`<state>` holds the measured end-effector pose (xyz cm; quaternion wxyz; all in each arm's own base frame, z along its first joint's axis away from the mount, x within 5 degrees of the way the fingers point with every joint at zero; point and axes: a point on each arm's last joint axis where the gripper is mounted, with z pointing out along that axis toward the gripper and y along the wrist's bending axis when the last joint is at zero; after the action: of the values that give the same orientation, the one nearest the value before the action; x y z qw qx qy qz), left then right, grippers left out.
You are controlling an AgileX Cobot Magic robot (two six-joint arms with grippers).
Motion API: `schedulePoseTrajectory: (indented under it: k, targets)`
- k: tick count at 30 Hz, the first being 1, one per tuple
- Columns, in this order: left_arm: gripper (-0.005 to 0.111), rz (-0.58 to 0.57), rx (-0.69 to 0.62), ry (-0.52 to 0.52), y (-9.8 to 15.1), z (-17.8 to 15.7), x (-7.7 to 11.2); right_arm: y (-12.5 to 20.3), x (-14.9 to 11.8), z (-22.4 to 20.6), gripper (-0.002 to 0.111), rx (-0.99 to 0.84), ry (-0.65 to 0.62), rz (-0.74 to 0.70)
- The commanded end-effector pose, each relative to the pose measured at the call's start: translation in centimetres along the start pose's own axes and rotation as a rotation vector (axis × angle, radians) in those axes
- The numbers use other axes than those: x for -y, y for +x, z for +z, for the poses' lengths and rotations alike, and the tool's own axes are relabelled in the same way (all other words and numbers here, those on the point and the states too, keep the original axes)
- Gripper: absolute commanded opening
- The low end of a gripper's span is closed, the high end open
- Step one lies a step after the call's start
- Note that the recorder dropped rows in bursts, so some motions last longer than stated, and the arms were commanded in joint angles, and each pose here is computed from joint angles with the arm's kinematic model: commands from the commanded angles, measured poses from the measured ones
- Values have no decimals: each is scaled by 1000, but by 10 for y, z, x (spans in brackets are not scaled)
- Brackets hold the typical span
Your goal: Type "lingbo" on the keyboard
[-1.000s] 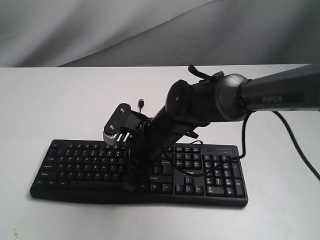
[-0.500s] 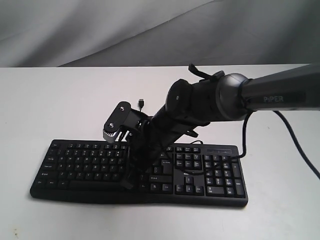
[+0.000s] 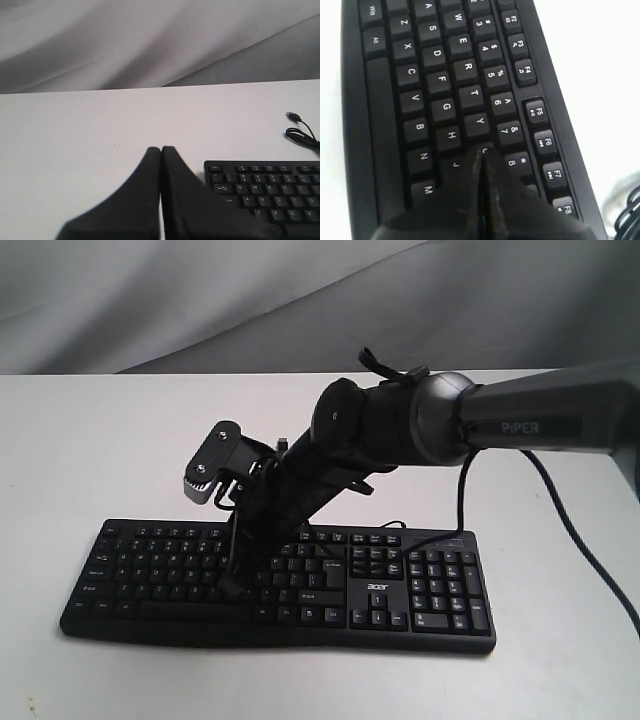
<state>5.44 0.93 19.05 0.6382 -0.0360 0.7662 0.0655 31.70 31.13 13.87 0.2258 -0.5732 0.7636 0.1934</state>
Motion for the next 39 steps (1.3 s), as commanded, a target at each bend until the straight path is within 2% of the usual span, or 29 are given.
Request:
schedulePoseTrajectory:
  k: [1, 32, 39]
  targets:
    - [1, -5, 5, 6, 1, 0, 0, -2, 0, 0, 0, 2, 0, -15]
    - [1, -5, 5, 6, 1, 0, 0, 8, 4, 15, 0, -21, 9, 2]
    - [1, -5, 5, 6, 1, 0, 0, -12, -10, -3, 0, 27, 10, -37]
